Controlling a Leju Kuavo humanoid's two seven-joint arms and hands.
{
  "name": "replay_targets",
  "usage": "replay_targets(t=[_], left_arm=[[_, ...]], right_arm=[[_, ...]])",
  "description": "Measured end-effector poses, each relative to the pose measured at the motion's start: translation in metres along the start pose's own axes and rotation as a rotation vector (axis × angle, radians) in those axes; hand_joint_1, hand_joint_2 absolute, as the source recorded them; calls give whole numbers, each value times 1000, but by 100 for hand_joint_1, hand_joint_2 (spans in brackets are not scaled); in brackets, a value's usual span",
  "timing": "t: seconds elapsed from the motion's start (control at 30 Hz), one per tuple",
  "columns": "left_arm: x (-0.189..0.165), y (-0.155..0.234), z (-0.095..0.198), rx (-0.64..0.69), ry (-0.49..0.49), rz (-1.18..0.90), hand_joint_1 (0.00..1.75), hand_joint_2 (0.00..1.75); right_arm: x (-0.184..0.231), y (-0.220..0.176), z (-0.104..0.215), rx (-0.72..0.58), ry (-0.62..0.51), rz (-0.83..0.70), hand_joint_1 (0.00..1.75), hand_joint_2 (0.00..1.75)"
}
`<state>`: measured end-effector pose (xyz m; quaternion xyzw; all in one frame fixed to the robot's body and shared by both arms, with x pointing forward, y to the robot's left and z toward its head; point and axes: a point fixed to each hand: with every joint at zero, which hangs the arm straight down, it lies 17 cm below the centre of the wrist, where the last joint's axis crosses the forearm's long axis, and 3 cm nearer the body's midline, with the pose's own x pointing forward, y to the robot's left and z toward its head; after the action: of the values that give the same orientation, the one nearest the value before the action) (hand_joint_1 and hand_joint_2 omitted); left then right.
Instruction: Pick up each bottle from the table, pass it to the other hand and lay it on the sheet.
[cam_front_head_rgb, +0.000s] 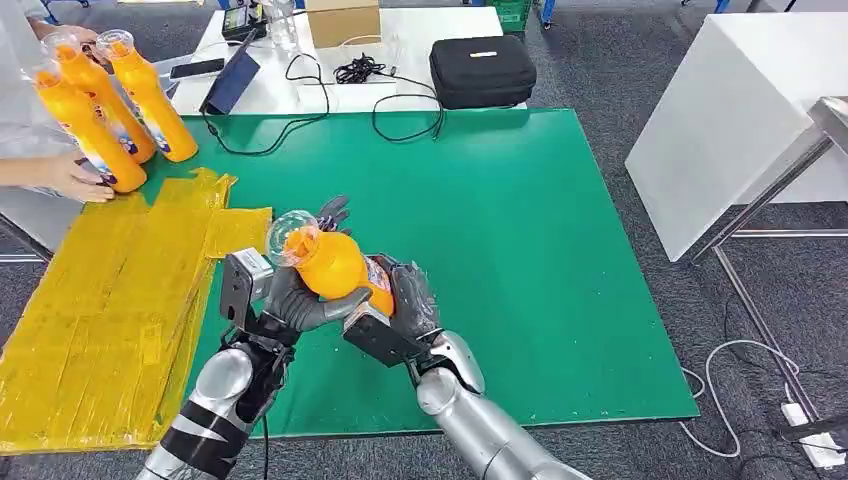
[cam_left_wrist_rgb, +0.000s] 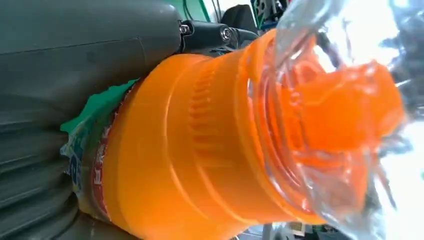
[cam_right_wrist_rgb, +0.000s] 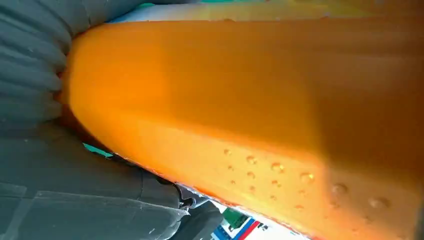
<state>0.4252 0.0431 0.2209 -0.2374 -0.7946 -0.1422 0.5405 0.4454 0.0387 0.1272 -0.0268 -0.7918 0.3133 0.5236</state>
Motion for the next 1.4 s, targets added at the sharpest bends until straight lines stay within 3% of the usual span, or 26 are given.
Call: replay_targets(t=[0.03,0.07,0.8,1.0,1.03,1.07,1.1,1.4], left_arm=[[1,0,0,3,-3,8,52,175],[1,1,0,6,-6,17,175,175],[4,7,2,42,-26,63,175,175],[6,8,1,46,-32,60,175,175],[6,9,1,51,-35,50,175,175],[7,11,0,60,-39,38,175,175],[7,13,0,69,-43,26,175,175],[6,72,-1,264,-50,-280,175,175]], right_arm=[[0,1,0,2,-3,0,175,175],[1,1,-1,3,-8,1,175,175],[11,12,-1,31,-27,-2,175,175],[12,16,0,45,-15,-71,175,175],[13,17,0,51,-14,-84,169,175],[14,18,-1,58,-15,-101,16,175],[16,18,-1,63,-16,-112,0,175],[31,-10,15,27,-32,-252,0,175]])
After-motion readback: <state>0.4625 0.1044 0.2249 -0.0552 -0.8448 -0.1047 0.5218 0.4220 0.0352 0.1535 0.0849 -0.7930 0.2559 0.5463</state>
